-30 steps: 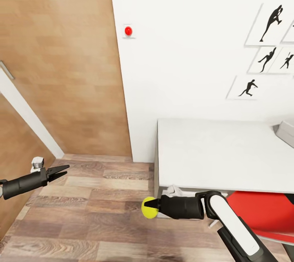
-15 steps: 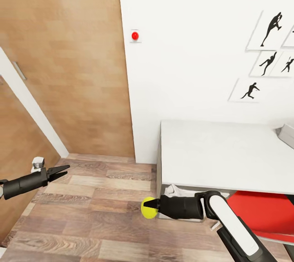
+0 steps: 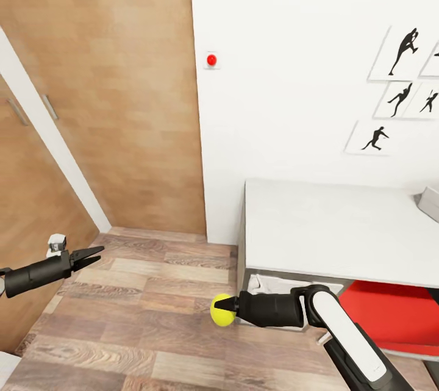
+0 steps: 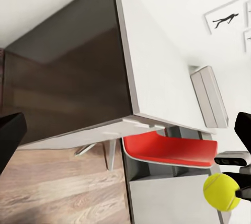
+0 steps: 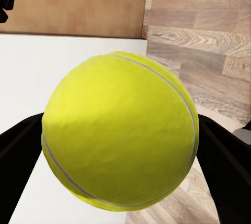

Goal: Put all the toys in the child's room - the three board games (two on the bed and one on the table), the two jigsaw puzzles on the table, and the tennis ball on the table - inside the toy box on the table in the child's room.

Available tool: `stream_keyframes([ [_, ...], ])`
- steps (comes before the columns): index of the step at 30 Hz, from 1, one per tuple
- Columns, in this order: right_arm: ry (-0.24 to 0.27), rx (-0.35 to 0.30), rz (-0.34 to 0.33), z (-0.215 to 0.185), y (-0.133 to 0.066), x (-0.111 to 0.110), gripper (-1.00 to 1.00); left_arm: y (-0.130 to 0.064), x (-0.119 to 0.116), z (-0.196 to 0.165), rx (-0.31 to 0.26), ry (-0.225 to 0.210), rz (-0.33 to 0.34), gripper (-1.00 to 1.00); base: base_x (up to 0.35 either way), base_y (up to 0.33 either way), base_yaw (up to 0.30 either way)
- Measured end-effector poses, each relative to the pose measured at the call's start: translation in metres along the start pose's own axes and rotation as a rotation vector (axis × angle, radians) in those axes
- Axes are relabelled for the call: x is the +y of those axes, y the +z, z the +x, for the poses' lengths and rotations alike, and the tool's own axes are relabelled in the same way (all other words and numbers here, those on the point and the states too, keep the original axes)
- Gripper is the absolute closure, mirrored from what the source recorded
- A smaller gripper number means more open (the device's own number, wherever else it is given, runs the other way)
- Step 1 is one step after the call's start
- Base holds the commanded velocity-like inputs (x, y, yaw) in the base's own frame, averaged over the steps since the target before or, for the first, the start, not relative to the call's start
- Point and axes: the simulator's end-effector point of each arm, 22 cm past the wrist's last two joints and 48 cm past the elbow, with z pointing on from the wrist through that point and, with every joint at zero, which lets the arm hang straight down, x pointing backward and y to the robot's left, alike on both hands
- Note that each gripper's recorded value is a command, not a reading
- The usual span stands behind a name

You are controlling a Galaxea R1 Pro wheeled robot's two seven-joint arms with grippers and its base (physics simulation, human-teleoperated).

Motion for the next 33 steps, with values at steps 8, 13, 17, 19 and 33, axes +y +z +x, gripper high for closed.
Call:
stream_keyframes([
  [8,-0.011,-0.006,0.000,-0.001,-0.002,0.004,1.00,-0.002,-0.006,-0.003,-0.006,0.010,0.006,-1.00,-0.006,0.000,0.070],
  [13,-0.013,-0.022,-0.002,-0.003,-0.003,0.008,1.00,-0.003,-0.010,-0.005,-0.010,0.015,0.010,-1.00,0.000,0.000,0.070],
  [17,-0.008,-0.056,-0.004,-0.009,-0.003,0.011,1.00,-0.005,-0.012,-0.006,-0.013,0.020,0.012,-1.00,0.000,0.000,0.070],
  [19,-0.010,-0.062,-0.005,-0.010,-0.004,0.012,1.00,-0.005,-0.014,-0.007,-0.015,0.022,0.015,-1.00,0.000,0.000,0.070],
  [33,-0.027,-0.077,-0.008,-0.012,-0.008,0.020,1.00,-0.009,-0.024,-0.012,-0.026,0.040,0.025,-1.00,-0.057,0.000,0.070],
])
